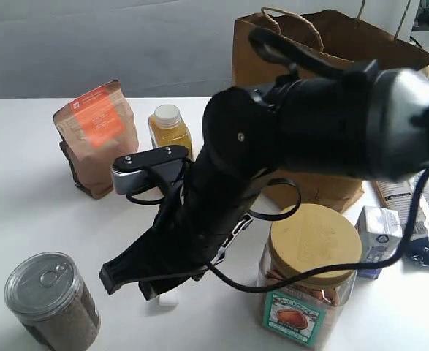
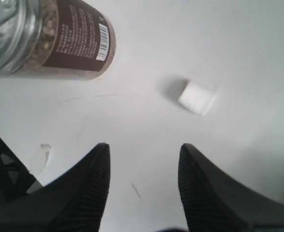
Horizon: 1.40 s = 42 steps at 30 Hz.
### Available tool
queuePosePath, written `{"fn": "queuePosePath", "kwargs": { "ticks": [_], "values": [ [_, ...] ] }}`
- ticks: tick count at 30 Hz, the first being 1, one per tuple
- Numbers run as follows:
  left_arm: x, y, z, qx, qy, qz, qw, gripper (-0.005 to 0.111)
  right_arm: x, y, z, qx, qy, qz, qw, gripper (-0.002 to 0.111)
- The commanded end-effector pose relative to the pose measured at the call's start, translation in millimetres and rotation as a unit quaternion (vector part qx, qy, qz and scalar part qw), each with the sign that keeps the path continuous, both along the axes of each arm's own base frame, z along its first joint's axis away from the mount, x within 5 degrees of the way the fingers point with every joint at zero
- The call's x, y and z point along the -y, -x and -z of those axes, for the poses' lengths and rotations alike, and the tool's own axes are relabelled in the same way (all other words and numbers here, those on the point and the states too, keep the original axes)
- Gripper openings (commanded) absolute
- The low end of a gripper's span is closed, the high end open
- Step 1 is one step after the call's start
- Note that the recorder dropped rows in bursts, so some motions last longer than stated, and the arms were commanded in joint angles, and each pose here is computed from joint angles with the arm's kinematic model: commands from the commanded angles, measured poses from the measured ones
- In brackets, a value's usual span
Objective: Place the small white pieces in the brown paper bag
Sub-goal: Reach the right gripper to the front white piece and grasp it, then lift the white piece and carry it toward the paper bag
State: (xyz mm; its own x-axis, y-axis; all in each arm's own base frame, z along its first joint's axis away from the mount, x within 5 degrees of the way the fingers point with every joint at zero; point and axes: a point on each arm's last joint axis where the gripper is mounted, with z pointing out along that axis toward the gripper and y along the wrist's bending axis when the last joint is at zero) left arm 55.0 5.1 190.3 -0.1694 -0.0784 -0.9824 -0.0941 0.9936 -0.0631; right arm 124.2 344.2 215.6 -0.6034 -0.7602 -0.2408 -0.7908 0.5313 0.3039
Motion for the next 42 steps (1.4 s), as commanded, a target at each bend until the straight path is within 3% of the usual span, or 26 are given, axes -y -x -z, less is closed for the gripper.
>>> {"fn": "queuePosePath", "kwargs": {
  "ticks": [1,11,30,32,37,42],
  "values": [
    [0,0,1,0.003,0.006,0.002,1.0,0.0,-11,-4,21,-0.001,-0.004,0.014,1.0,0.043],
    [0,0,1,0.003,0.006,0.002,1.0,0.0,-22,-12,62,0.002,0.012,0.036,0.999,0.043],
    [0,0,1,0.003,0.006,0.002,1.0,0.0,-23,-19,93,0.021,0.051,0.047,0.997,0.042],
    [0,0,1,0.003,0.006,0.002,1.0,0.0,-22,-18,93,0.018,0.056,0.046,0.997,0.035],
    [0,0,1,0.003,0.006,0.002,1.0,0.0,-21,-18,93,0.017,0.059,0.045,0.997,0.002],
    [0,0,1,0.003,0.006,0.002,1.0,0.0,-20,-17,92,0.012,0.066,0.044,0.997,0.0]
  ]
}}
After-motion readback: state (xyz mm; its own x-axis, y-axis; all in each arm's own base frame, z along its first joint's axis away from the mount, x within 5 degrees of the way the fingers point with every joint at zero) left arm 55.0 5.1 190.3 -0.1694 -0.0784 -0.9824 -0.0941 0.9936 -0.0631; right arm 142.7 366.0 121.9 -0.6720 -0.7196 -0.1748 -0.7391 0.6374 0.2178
